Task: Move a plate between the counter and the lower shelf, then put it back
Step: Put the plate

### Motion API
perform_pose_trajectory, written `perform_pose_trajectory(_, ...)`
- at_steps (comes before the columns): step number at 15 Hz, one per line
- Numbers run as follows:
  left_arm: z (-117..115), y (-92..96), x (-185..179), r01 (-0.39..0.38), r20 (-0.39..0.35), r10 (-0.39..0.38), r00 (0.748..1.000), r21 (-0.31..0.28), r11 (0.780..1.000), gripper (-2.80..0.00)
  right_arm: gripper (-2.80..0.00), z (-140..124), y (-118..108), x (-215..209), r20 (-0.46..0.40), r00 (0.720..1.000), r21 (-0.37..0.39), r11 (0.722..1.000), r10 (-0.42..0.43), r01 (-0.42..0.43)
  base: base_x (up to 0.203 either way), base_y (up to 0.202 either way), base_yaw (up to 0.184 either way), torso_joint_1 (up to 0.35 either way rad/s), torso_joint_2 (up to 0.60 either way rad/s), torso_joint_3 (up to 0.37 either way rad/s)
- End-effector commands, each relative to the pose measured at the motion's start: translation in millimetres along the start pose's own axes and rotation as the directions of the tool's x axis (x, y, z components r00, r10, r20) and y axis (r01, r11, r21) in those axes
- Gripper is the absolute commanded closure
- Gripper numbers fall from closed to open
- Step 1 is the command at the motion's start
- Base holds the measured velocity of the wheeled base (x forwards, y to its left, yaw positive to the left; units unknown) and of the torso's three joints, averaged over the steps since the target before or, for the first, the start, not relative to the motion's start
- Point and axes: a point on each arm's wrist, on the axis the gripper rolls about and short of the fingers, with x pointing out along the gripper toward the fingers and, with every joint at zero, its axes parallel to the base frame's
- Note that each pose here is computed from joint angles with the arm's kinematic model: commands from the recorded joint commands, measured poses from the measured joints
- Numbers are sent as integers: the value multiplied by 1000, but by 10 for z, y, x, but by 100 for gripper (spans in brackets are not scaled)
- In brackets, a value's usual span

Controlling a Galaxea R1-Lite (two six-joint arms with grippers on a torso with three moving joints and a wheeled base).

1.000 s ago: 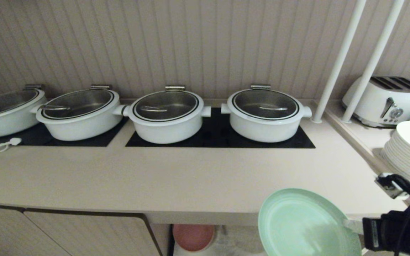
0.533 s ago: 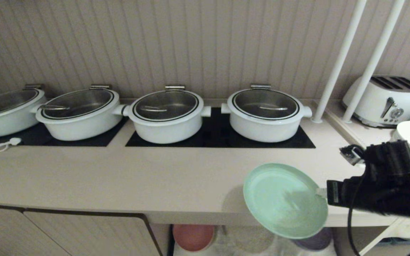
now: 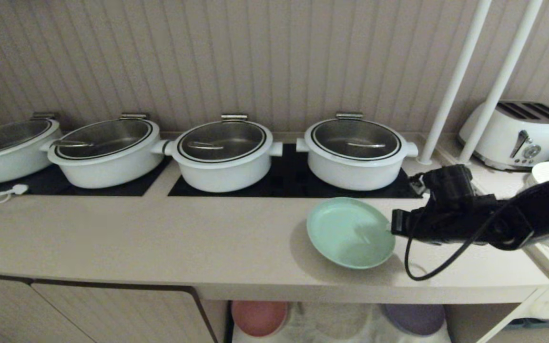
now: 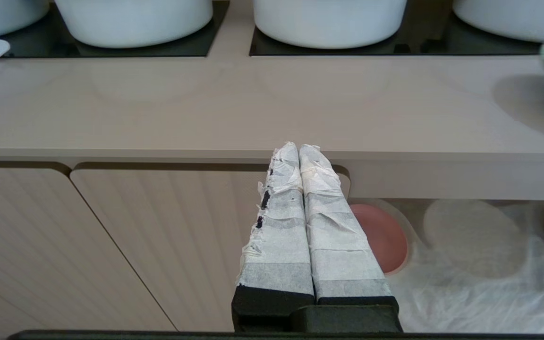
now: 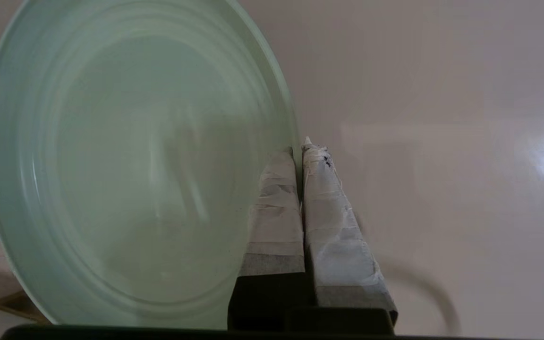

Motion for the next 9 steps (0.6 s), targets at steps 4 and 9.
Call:
perform_pose_trajectory(4,1,0,0,0,1,0,1000,1,1000,0,0,30,-42,316,-27,1000,7,1000,-14,14,0,0,0,0,0,0)
perform_pose_trajectory(9,0,0,0,0,0,0,1000,0,1000,0,0,29,-50,379,-29,999,7,1000,-15,15,0,0,0,0,0,0)
